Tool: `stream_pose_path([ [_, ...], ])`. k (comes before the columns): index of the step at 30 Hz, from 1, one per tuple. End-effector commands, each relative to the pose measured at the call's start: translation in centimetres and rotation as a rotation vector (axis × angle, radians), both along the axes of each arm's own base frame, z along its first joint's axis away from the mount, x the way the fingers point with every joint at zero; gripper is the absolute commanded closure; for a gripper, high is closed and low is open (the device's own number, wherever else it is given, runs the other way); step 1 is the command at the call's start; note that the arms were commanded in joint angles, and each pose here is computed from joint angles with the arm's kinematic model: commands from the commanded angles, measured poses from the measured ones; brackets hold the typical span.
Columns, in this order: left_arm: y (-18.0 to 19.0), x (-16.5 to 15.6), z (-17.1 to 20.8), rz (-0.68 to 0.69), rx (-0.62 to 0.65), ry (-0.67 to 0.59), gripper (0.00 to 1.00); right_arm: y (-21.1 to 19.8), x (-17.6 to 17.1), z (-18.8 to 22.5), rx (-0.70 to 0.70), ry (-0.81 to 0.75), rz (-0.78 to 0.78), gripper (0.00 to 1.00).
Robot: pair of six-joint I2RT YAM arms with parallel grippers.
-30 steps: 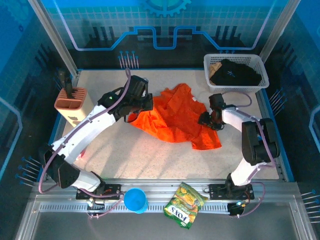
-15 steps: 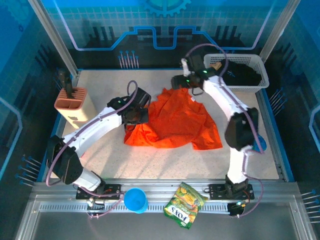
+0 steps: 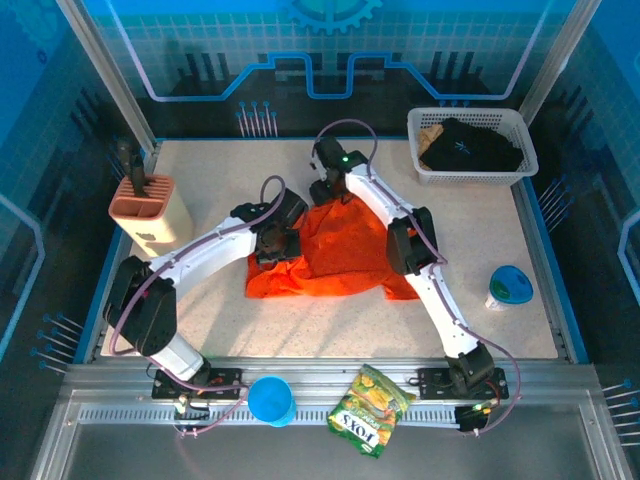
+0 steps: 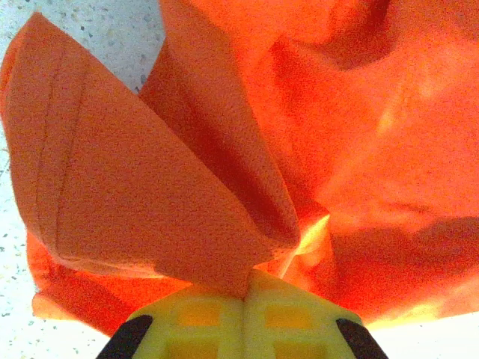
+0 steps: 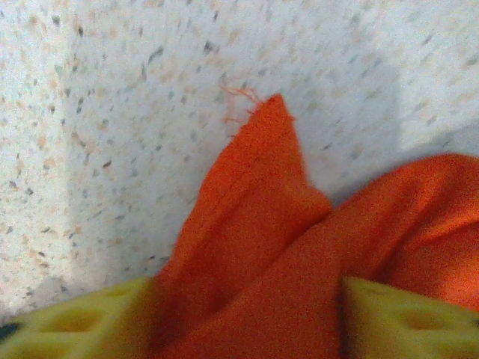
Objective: Fold and stack the t-shirts
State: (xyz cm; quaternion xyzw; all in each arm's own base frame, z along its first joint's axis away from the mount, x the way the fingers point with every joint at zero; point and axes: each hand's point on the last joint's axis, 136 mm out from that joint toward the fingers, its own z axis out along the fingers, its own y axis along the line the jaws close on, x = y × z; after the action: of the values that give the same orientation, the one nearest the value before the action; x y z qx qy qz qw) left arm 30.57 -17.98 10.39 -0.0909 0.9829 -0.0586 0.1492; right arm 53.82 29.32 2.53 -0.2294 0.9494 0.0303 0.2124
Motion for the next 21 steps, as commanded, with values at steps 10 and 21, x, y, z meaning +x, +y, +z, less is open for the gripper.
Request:
stream_pose_path([
  [10,1.9,5.5,-0.3,0.077,0.012,-0.054,1.0,-0.9,3.2,17.7,0.451,-0.181,-0.107,1.0],
  [21,6.1,22.9,12.9,0.133,-0.077,-0.445,1.0,-3.0,5.7,34.1,1.015,-0.386,-0.049,1.0],
])
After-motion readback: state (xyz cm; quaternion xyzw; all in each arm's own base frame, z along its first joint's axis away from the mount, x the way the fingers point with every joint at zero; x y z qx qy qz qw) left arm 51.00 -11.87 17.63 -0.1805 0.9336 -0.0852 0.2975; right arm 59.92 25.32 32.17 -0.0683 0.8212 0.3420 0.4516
